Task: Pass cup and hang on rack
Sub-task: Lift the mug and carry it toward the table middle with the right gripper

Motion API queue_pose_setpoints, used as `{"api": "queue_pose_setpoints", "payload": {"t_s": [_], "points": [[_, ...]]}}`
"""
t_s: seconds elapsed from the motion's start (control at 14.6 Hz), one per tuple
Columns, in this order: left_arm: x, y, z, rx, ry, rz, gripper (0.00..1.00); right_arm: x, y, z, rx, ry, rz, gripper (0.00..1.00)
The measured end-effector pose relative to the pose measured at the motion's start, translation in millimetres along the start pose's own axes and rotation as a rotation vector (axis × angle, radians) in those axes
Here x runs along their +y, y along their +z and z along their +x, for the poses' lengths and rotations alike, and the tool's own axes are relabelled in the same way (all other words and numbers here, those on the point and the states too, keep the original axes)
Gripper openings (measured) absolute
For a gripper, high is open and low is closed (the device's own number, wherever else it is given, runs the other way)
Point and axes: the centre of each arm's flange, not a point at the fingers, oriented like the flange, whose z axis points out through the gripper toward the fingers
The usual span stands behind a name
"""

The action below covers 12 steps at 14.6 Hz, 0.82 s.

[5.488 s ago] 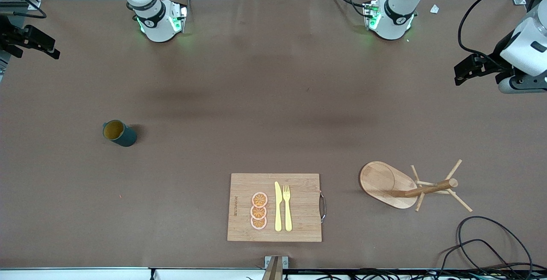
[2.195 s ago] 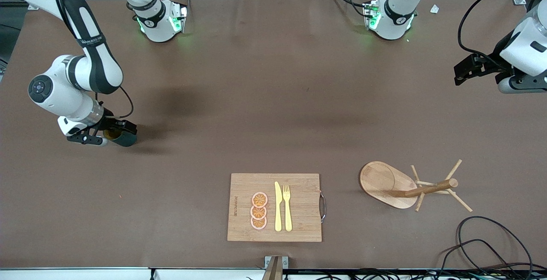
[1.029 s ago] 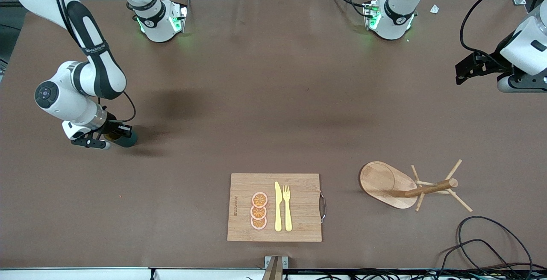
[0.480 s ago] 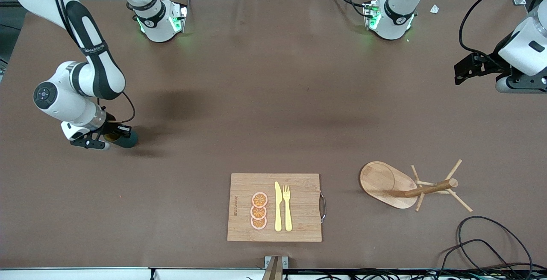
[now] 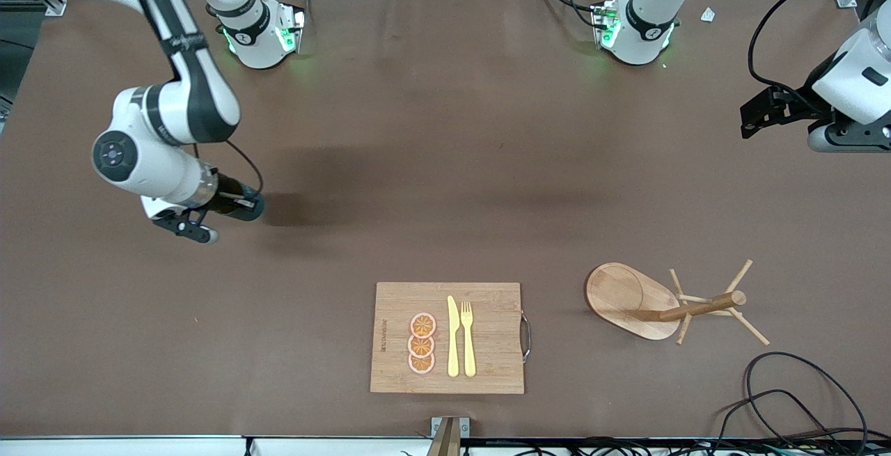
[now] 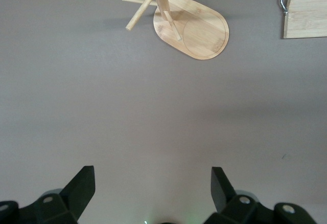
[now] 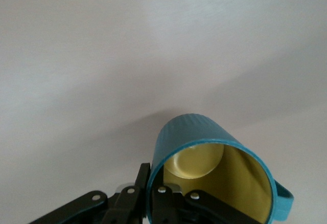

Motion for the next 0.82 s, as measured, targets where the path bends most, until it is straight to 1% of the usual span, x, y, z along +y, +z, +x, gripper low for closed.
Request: {"api": "queue_pose_setpoints", "payload": {"t_s": [0.14, 0.41, 0.69, 0.82], "points": [[-0.3, 2.4, 1.5, -0.005, 0.000, 0.000, 1.00, -46.0, -12.4, -28.5, 0.020, 0.060, 0.007, 0.05], [-0.2, 5.7, 3.4, -0.011, 0.000, -0.001, 1.00, -119.1, -18.9, -79.1, 0.044, 0.214, 0.027, 0.05], [0.6, 5.1, 3.4, -0.009, 0.002, -0.001, 1.00, -223.2, 13.4, -144.0, 0.050, 0.358, 0.034, 0.05], [0.1, 4.5, 3.4, -0.008, 0.001, -0.001, 1.00, -259.5, 32.4, -163.9, 0.050, 0.410, 0.034, 0.05]]}}
